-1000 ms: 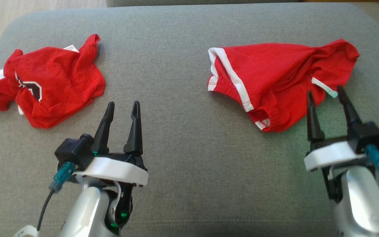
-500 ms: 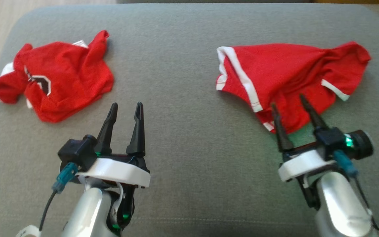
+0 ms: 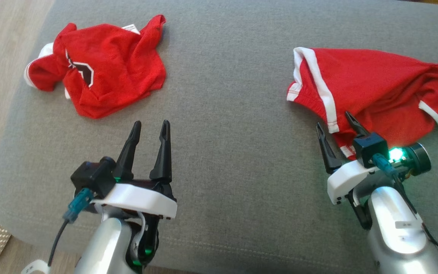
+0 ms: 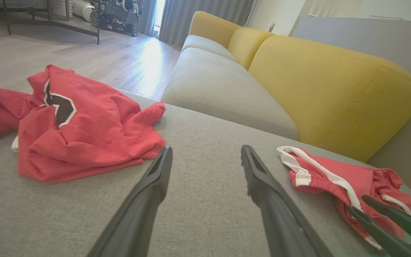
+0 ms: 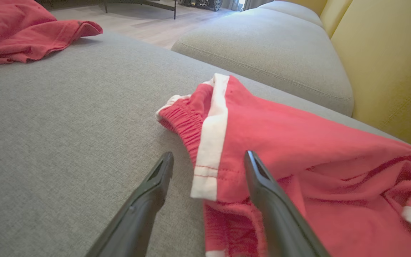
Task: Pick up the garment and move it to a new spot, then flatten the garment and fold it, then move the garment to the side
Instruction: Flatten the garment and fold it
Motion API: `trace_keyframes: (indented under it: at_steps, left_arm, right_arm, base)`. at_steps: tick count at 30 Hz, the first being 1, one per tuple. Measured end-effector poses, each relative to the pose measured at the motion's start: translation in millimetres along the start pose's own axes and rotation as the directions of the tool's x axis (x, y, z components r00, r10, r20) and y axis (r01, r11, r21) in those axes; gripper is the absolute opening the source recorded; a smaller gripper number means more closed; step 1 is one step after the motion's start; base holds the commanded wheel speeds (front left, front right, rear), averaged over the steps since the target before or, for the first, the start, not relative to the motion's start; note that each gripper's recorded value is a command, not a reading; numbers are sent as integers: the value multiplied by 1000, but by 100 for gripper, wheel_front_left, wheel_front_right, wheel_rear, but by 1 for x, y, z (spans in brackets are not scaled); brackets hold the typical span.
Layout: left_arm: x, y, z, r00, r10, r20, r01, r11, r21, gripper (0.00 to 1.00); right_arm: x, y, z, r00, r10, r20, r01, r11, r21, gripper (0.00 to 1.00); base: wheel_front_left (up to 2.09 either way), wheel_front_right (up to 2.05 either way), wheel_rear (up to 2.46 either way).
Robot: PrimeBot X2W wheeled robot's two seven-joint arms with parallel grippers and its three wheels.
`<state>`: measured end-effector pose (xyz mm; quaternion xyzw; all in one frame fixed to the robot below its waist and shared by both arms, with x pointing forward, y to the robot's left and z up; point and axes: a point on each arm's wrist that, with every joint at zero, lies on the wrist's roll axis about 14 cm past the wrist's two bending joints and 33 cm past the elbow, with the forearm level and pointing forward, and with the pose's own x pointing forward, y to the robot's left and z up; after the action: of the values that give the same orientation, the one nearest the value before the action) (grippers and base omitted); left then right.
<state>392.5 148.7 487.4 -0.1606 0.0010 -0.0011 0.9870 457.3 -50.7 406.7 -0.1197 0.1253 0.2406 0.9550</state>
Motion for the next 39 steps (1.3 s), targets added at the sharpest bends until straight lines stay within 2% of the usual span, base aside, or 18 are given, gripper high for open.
trace_keyframes:
  at_steps: [10,12,13,20,28,35,39]
  left_arm:
    - [1,-1,-3,1000,-1,-9,1,1000,-3,100]
    - [3,-4,-5,1000,-10,-13,10,1000,-5,100]
    - [3,-5,-6,1000,-12,-15,12,1000,-5,100]
    - [6,-10,-9,999,-27,-23,27,1000,-9,100]
    - [9,-18,-12,998,-52,-29,52,999,-10,100]
    - [17,-44,-23,989,-136,-56,136,991,-20,100]
    - [33,-76,-33,965,-252,-77,251,968,-15,100]
  right_arm:
    - [-3,-10,-9,999,-35,-28,36,999,8,100]
    - [-5,-13,-11,999,-44,-32,44,999,13,9]
    - [-5,-14,-12,998,-46,-34,46,999,14,0]
    - [-9,-23,-9,997,-76,-21,77,997,30,0]
    - [-19,-50,24,983,-164,86,160,986,52,0]
    - [-44,-87,55,949,-271,162,267,963,43,0]
    - [-62,-115,53,926,-345,150,344,938,38,0]
  base:
    - [0,0,0]
    - [0,0,0]
    - [0,0,0]
    - [0,0,0]
    - [0,0,0]
    - [0,0,0]
    - [0,0,0]
